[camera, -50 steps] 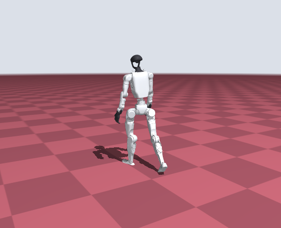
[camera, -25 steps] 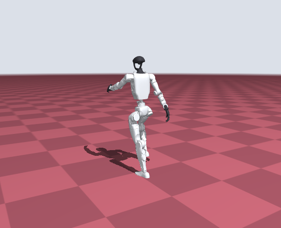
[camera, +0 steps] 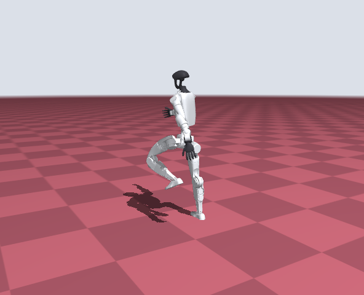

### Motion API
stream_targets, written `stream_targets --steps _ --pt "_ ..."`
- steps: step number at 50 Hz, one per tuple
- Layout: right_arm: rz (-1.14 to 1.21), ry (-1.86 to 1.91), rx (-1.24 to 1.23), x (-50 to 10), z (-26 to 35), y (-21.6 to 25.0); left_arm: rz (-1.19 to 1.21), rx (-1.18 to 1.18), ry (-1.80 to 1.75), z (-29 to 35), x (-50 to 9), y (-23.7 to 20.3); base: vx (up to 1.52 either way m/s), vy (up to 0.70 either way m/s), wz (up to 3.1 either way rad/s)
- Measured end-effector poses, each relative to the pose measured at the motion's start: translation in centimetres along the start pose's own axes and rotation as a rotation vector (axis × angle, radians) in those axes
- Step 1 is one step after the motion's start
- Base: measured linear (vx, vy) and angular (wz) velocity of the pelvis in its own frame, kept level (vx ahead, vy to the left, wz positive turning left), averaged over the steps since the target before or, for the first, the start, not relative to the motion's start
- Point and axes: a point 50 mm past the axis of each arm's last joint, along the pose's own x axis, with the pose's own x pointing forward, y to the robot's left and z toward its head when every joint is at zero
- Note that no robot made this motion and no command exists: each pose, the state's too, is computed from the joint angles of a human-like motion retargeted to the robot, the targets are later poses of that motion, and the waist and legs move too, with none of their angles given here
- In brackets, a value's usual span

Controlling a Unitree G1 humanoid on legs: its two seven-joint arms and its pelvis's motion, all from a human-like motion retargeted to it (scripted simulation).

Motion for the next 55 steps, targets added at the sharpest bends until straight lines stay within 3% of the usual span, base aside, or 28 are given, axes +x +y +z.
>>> stream_targets --steps 5,7,10,13,15,18,22,25,30,34,37,42,45,48,51,53,55 --pt "-0.059 -0.097 0.082 0.1 1.8 0.3 0.035 -0.066 -0.032 -0.4 0.0 -0.4 0.60 0.04 -0.10" --pt "0.047 -0.016 0.070 -0.6 -0.5 1.4 -0.088 -0.029 0.018 0.5 0.5 -2.5 0.54 0.14 0.75" --pt "0.106 0.079 0.113 -2.5 -4.5 2.3 -0.050 -0.040 -0.084 4.6 1.2 -5.2 0.69 0.25 -0.04" --pt "0.161 0.272 -0.050 -5.8 -11.3 1.0 -0.130 -0.205 -0.249 10.2 1.2 -9.1 0.71 0.32 1.03" --pt "0.227 0.484 -0.112 -9.8 -17.1 -1.6 -0.247 -0.085 -0.313 13.4 0.6 -12.2 0.71 0.33 3.11" --pt "0.347 0.839 -0.308 -18.6 -24.7 -7.0 -0.371 0.293 -0.525 21.0 -2.3 -17.0 0.46 0.25 3.49" --pt "0.360 1.316 -0.456 -32.2 -29.6 -12.5 -0.294 0.420 -1.121 35.8 -13.7 -20.6 0.48 0.04 2.81" --pt "0.361 1.539 -0.382 -40.7 -30.1 -13.6 -0.253 0.522 -1.609 41.1 -25.7 -22.3 0.49 -0.03 3.18" --pt "0.401 1.702 -0.190 -48.9 -29.1 -13.0 -0.253 0.567 -2.154 41.6 -40.5 -22.5 0.52 -0.11 3.14" --pt "0.598 1.790 -0.142 -51.5 -28.6 -11.5 -0.249 0.710 -2.308 40.5 -46.0 -22.8 0.45 -0.14 1.78" --pt "0.768 1.743 -0.261 -49.7 -29.1 -10.6 -0.292 0.666 -2.335 40.1 -47.5 -22.9 0.43 -0.16 1.38" --pt "0.969 1.542 -0.513 -43.6 -30.0 -11.2 -0.569 0.532 -2.196 39.4 -42.4 -24.4 0.47 -0.15 1.87" --pt "0.909 1.395 -0.667 -38.8 -30.1 -11.8 -0.586 0.315 -2.023 39.5 -36.4 -24.5 0.58 -0.21 2.50" --pt "0.916 1.337 -0.776 -36.5 -30.0 -11.9 -0.534 0.380 -1.703 37.6 -26.0 -25.1 0.54 -0.30 1.39" --pt "0.835 1.252 -0.792 -30.5 -29.3 -9.8 -0.395 0.633 -1.219 33.9 -14.5 -23.7 0.38 -0.33 0.90" --pt "0.809 1.207 -0.884 -26.3 -28.1 -9.4 -0.463 0.681 -0.765 28.2 -7.3 -21.0 0.19 -0.24 2.72" --pt "0.660 1.027 -0.898 -20.5 -25.8 -8.2 -0.424 0.587 -0.474 22.0 -2.7 -16.7 0.31 -0.18 2.28"
